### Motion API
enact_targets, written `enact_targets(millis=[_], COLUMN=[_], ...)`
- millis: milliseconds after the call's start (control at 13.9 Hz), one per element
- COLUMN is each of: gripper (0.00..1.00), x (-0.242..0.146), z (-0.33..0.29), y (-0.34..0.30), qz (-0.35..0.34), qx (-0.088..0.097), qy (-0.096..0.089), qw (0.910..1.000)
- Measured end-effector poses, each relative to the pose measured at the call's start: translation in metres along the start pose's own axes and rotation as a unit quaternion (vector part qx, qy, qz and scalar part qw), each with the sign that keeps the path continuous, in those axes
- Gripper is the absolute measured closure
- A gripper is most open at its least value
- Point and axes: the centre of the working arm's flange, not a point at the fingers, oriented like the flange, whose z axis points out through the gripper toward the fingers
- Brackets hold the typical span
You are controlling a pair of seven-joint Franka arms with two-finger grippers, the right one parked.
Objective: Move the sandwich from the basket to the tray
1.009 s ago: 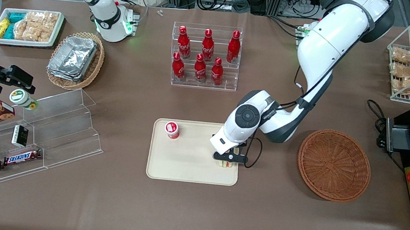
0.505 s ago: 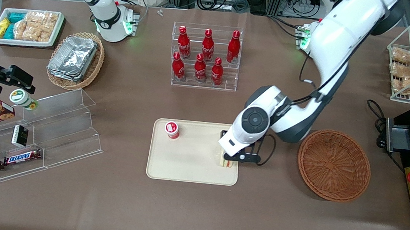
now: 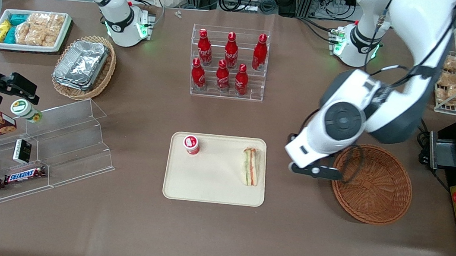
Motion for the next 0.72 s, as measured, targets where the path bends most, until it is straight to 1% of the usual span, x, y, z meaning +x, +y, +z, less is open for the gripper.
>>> enact_targets(millis=[144, 216, 360, 721], gripper=[0.0, 0.0, 0.0, 0.0], x=[-0.007, -0.011, -0.019, -0.045], z=[-0.026, -0.039, -0.063, -0.114], y=[-0.043, -0.065, -0.104, -0.174], qz=[0.02, 0.024, 0.021, -0.025], qx=[0.003, 0.004, 0.004, 0.008], qy=[0.001, 0.005, 0.02, 0.062], qw=[0.9998, 0.9997, 0.9996, 0.9977])
